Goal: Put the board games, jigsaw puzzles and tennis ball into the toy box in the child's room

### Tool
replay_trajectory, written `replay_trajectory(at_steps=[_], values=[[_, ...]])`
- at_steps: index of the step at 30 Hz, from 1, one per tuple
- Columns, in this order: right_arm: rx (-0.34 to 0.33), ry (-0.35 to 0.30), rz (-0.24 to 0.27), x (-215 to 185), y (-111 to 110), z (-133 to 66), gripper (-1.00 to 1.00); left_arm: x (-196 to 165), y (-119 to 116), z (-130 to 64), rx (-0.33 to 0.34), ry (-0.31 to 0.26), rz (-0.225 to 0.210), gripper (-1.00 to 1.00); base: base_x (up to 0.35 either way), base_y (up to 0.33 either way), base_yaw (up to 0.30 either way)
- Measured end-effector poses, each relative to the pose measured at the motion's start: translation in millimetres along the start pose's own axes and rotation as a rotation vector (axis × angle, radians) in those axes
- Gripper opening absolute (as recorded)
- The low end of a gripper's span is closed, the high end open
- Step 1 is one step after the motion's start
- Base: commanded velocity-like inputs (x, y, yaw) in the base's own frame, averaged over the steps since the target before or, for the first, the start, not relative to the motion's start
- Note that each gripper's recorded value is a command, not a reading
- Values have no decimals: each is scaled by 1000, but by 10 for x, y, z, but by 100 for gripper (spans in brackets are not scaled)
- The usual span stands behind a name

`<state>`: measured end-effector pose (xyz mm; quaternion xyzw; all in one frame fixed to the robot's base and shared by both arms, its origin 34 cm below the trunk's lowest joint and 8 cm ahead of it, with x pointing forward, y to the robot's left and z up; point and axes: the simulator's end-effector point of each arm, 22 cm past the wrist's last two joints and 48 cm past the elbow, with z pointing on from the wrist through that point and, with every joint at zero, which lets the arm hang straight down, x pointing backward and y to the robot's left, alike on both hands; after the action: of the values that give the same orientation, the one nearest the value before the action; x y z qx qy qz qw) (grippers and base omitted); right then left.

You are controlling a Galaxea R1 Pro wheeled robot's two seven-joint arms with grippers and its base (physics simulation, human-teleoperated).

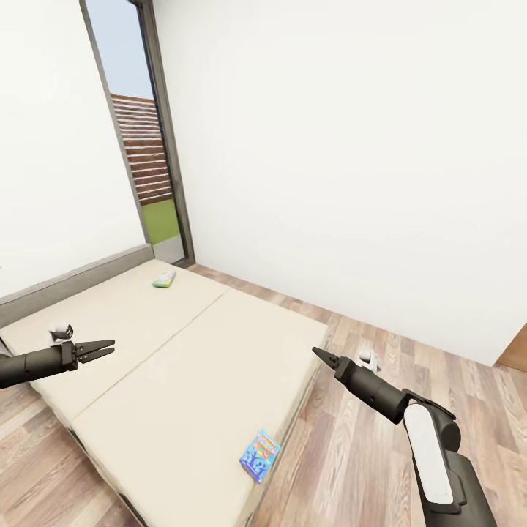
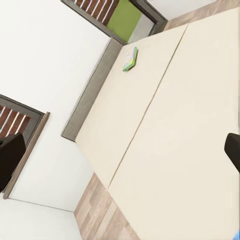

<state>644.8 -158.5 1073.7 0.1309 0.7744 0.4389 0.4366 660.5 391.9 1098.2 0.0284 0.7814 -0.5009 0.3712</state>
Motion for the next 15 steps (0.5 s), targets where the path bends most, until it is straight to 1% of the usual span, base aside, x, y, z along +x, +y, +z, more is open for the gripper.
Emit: replay_trajectory(at_steps=[6, 15], values=[[0, 1, 0, 1, 0, 0, 100, 0, -1, 0, 0, 0, 0, 100, 0, -29, 107], [-2, 0, -1, -4, 12, -5, 100, -7, -14, -6, 1, -1, 3, 100, 0, -3, 178]])
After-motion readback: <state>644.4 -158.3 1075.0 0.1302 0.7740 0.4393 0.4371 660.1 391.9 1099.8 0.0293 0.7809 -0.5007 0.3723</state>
